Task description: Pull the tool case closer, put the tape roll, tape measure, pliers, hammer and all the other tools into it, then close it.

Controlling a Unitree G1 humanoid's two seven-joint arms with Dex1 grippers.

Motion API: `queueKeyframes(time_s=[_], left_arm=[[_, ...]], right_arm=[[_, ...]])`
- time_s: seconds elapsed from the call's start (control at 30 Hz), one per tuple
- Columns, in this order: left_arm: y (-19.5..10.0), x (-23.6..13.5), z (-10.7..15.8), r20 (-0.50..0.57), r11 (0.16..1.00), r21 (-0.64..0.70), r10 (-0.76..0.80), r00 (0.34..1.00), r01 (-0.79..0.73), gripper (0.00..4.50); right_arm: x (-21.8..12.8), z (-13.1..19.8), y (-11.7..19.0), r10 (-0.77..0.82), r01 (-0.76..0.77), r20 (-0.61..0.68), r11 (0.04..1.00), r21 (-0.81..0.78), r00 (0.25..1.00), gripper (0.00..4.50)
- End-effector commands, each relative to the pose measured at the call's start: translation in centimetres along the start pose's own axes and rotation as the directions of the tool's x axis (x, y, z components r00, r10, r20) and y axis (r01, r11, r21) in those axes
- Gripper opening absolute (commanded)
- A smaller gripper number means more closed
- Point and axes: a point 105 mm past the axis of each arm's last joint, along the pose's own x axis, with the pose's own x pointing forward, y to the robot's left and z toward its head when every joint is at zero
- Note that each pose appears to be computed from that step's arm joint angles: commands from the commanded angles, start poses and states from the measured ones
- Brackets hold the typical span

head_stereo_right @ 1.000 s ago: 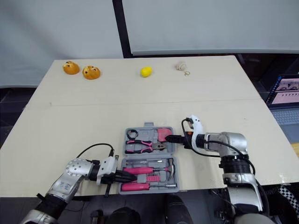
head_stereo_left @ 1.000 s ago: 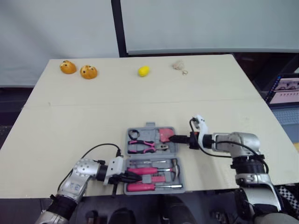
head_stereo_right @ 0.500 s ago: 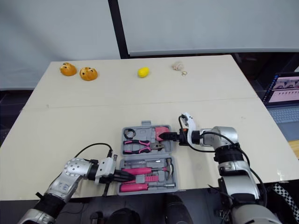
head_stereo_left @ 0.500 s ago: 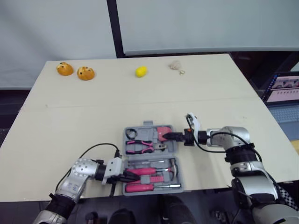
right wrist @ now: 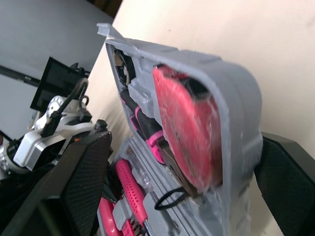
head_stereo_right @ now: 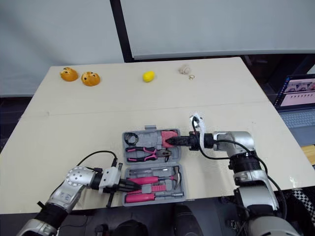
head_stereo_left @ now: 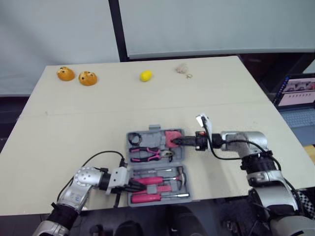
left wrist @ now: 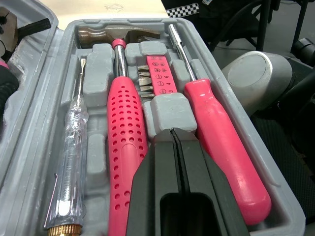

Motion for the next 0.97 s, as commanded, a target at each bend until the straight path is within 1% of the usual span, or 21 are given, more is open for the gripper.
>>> queueKeyframes(time_s=[0.03, 0.1, 0.17, 0.23, 0.27, 0.3, 0.33, 0.37, 0.4, 0.43, 0.47, 0.53, 0.57, 0.6, 0.67, 0.77, 0.87, 0.97], left_arm=[[-1.6, -0.7, -3.7, -0.142, 0.992, -0.128, -0.024, 0.99, 0.005, 0.0], [-1.6, -1.0, -3.6, -0.15, 0.99, -0.143, -0.019, 0.988, -0.003, 0.0], [-1.7, -1.6, -3.2, -0.137, 0.987, -0.161, -0.015, 0.99, -0.007, 0.0], [-1.6, -3.2, -0.9, -0.07, 0.979, -0.202, 0.018, 0.997, -0.032, 0.0], [-2.2, -4.8, 0.7, -0.042, 0.972, -0.235, 0.016, 0.999, -0.025, 0.25], [-2.8, -5.7, 2.0, -0.025, 0.966, -0.26, 0.002, 1.0, -0.009, 0.55], [-4.0, -7.9, 3.3, -0.033, 0.953, -0.302, -0.024, 0.999, 0.013, 0.85], [-5.0, -9.4, 4.5, -0.045, 0.941, -0.338, -0.051, 0.998, 0.033, 1.37], [-6.0, -11.2, 5.4, -0.07, 0.923, -0.382, -0.076, 0.995, 0.043, 1.77], [-6.6, -12.1, 6.2, -0.085, 0.91, -0.412, -0.094, 0.992, 0.051, 2.31], [-6.9, -13.6, 6.9, -0.114, 0.903, -0.428, -0.099, 0.988, 0.041, 2.74], [-6.5, -16.6, 7.7, -0.232, 0.928, -0.372, -0.062, 0.971, -0.029, 3.67], [-6.1, -17.6, 8.0, -0.274, 0.94, -0.334, -0.033, 0.961, -0.063, 4.14], [-5.4, -18.2, 8.2, -0.297, 0.951, -0.295, 0.002, 0.955, -0.094, 4.46], [-4.2, -18.7, 8.6, -0.324, 0.969, -0.211, 0.052, 0.945, -0.125, 4.46], [-2.9, -18.4, 9.3, -0.32, 0.985, -0.121, 0.076, 0.944, -0.121, 4.46], [-1.7, -17.8, 9.9, -0.3, 0.989, -0.076, 0.096, 0.949, -0.125, 4.46], [-1.1, -17.2, 10.3, -0.269, 0.992, -0.049, 0.097, 0.958, -0.114, 4.46]], right_arm=[[0.1, 1.1, 2.6, 0.13, -0.127, 0.037, 0.99, -0.068, 0.991, 4.46], [-0.3, 1.1, 3.6, 0.157, -0.153, 0.041, 0.984, -0.09, 0.987, 4.46], [-0.8, 1.0, 4.5, 0.181, -0.176, 0.036, 0.978, -0.116, 0.983, 4.46], [-1.7, 0.6, 7.0, 0.248, -0.241, 0.021, 0.954, -0.176, 0.968, 4.46], [-2.2, 0.1, 8.8, 0.301, -0.293, 0.01, 0.933, -0.21, 0.953, 4.49], [-2.6, -0.3, 10.0, 0.335, -0.326, -0.001, 0.917, -0.23, 0.942, 4.5], [-2.9, -1.4, 11.3, 0.341, -0.343, -0.056, 0.899, -0.271, 0.938, 4.5], [-3.3, -2.5, 12.2, 0.344, -0.361, -0.108, 0.885, -0.295, 0.933, 4.5], [-3.8, -3.6, 12.9, 0.323, -0.359, -0.159, 0.875, -0.324, 0.933, 4.5], [-4.1, -4.3, 13.2, 0.308, -0.358, -0.191, 0.869, -0.342, 0.932, 4.5], [-4.8, -4.5, 13.5, 0.281, -0.34, -0.205, 0.866, -0.367, 0.937, 4.5], [-7.0, -4.3, 13.1, 0.117, -0.209, -0.212, 0.847, -0.488, 0.97, 4.5], [-8.1, -4.2, 12.8, 0.027, -0.148, -0.217, 0.813, -0.563, 0.976, 4.5], [-9.2, -4.1, 12.5, -0.052, -0.104, -0.227, 0.775, -0.624, 0.973, 4.5], [-11.5, -4.0, 12.4, -0.168, -0.063, -0.254, 0.707, -0.705, 0.952, 4.5], [-14.4, -3.9, 12.4, -0.27, -0.033, -0.27, 0.649, -0.761, 0.924, 4.5], [-15.8, -3.8, 12.3, -0.312, -0.004, -0.25, 0.617, -0.787, 0.916, 4.5], [-16.3, -4.0, 12.1, -0.33, 0.014, -0.236, 0.607, -0.794, 0.914, 4.5]])
